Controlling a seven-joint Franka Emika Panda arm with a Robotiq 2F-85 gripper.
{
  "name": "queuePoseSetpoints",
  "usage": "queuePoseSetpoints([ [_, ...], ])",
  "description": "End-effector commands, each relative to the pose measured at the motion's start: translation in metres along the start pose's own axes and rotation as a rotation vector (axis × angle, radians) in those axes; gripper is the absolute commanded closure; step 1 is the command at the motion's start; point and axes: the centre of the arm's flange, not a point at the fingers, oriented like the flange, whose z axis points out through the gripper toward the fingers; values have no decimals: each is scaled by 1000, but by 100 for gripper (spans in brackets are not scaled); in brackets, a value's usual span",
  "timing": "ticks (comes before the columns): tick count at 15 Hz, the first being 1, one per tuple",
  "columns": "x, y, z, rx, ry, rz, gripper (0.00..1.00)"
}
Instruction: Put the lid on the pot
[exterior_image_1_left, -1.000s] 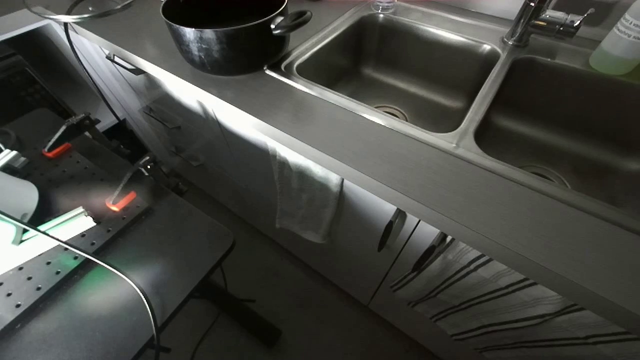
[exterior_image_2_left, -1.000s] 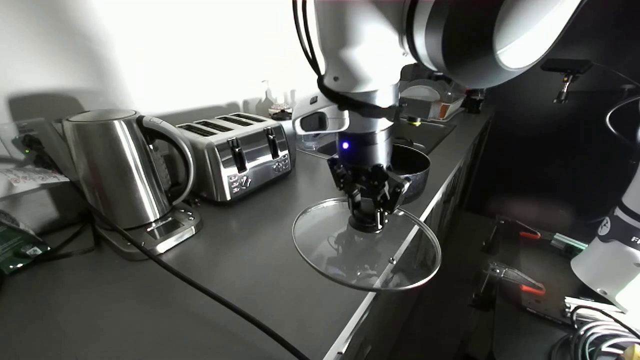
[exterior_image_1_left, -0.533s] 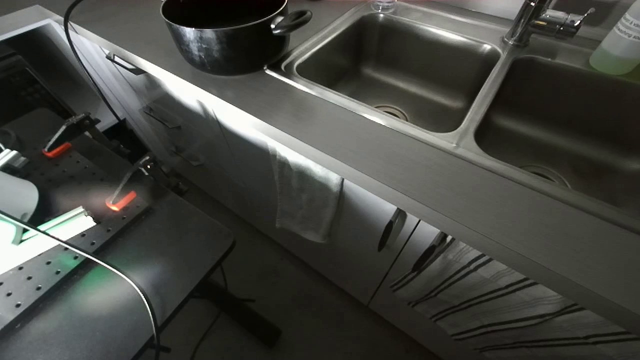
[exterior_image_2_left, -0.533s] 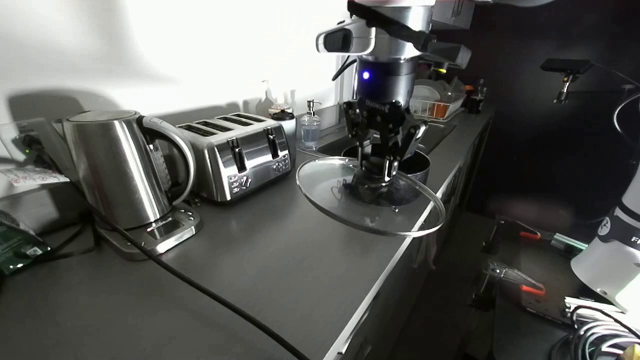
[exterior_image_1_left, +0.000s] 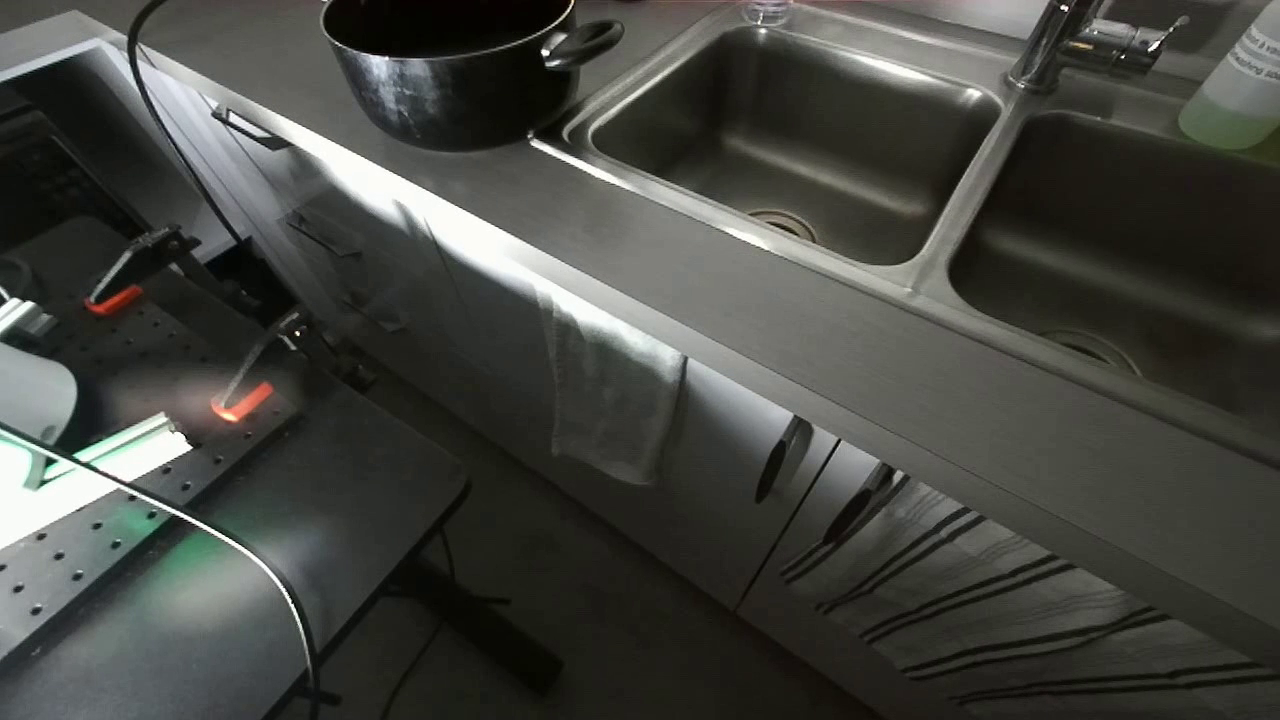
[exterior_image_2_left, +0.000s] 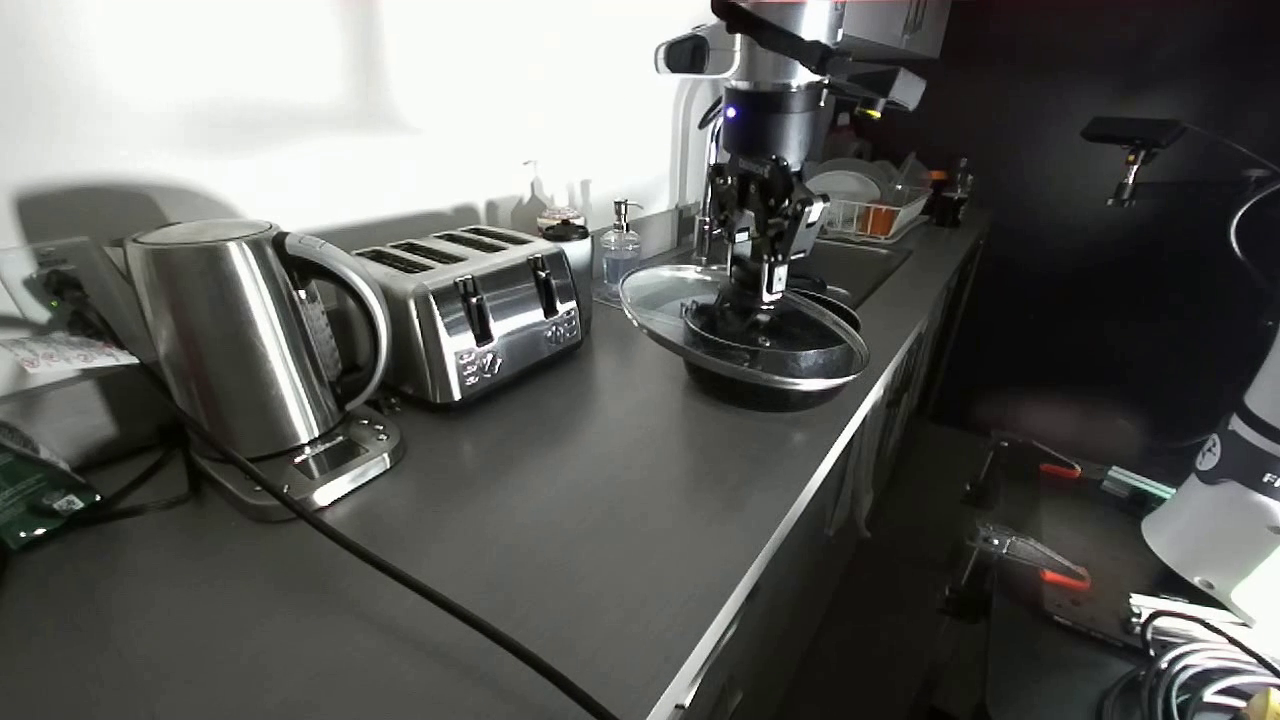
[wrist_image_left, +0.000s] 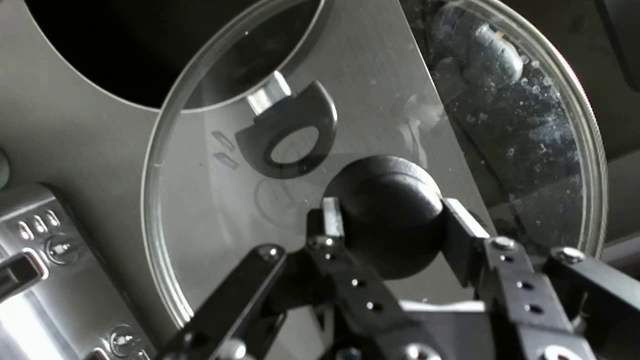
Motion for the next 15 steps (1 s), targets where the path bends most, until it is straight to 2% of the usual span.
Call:
queuePoseSetpoints([
  [1,-30,30,-8,17,7,149,75],
  [9,-90,101,11,68,-30,440,75],
  [15,-115,136,29,110,-68,599,75],
])
